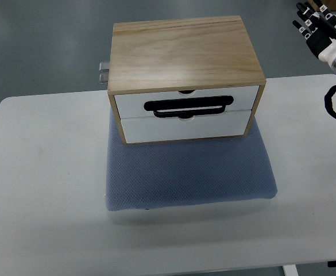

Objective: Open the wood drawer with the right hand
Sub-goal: 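Swing the right hand up and over toward the cabinet top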

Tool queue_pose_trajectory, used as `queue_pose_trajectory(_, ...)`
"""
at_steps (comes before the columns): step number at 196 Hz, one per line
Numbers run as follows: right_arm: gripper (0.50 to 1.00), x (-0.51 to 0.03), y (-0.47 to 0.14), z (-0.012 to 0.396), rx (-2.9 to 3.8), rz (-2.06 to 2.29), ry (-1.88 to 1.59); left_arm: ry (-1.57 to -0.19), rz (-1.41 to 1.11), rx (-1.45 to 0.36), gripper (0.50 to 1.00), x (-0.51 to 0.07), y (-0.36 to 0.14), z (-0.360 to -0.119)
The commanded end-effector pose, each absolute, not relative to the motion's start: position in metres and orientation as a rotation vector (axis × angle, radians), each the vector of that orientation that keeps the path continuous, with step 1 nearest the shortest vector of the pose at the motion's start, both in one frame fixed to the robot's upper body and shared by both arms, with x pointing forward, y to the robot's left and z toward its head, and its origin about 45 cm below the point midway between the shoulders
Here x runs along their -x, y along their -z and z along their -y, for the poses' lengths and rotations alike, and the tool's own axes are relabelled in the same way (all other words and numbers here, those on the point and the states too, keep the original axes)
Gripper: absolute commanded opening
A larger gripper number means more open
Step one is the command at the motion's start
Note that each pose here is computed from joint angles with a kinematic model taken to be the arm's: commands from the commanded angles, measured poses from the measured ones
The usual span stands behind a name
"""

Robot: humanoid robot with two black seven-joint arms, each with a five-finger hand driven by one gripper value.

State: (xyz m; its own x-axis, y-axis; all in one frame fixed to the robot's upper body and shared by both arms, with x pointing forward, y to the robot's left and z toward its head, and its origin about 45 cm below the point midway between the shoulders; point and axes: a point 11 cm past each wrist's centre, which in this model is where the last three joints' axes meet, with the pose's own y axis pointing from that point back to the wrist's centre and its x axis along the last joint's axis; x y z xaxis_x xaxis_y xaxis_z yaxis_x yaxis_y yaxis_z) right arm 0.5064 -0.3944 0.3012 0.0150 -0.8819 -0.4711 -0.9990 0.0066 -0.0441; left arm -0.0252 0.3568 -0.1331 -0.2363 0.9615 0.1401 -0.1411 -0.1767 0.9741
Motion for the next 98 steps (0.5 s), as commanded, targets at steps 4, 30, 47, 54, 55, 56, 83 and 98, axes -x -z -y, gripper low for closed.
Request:
queue_pose_trajectory(4,0.944,-0.508,-0.320,0.402,2.058,-1.989,-0.320,-1.568,-1.167,-1.086,1.000,0.025,0.133,-0.357)
queue_pose_trajectory(30,0.944,-0.512,-0.337,0.394,2.246,-2.023,-0.185,-1.568,-1.167,-1.086,1.000,0.025,0.133,-0.357)
queue_pose_trajectory(47,0.944,-0.514,-0.359,0.392,2.404,-2.054,-0.019,-1.568,-1.169,-1.087,1.000,0.026,0.133,-0.357)
queue_pose_trajectory(54,0.944,-0.514,-0.367,0.390,2.475,-2.060,0.053,-1.568,-1.167,-1.086,1.000,0.025,0.133,-0.357)
queue_pose_trajectory(55,0.944,-0.514,-0.368,0.389,2.500,-2.062,0.074,-1.568,-1.167,-1.086,1.000,0.025,0.133,-0.357)
queue_pose_trajectory(56,0.944,-0.514,-0.368,0.389,2.500,-2.062,0.074,-1.568,-1.167,-1.086,1.000,0.025,0.133,-0.357)
queue_pose_trajectory(83,0.944,-0.512,-0.407,0.369,2.773,-2.023,0.423,-1.568,-1.167,-1.086,1.000,0.025,0.133,-0.357)
queue_pose_trajectory(98,0.944,-0.510,-0.430,0.360,2.885,-1.991,0.641,-1.568,-1.167,-1.086,1.000,0.025,0.133,-0.357)
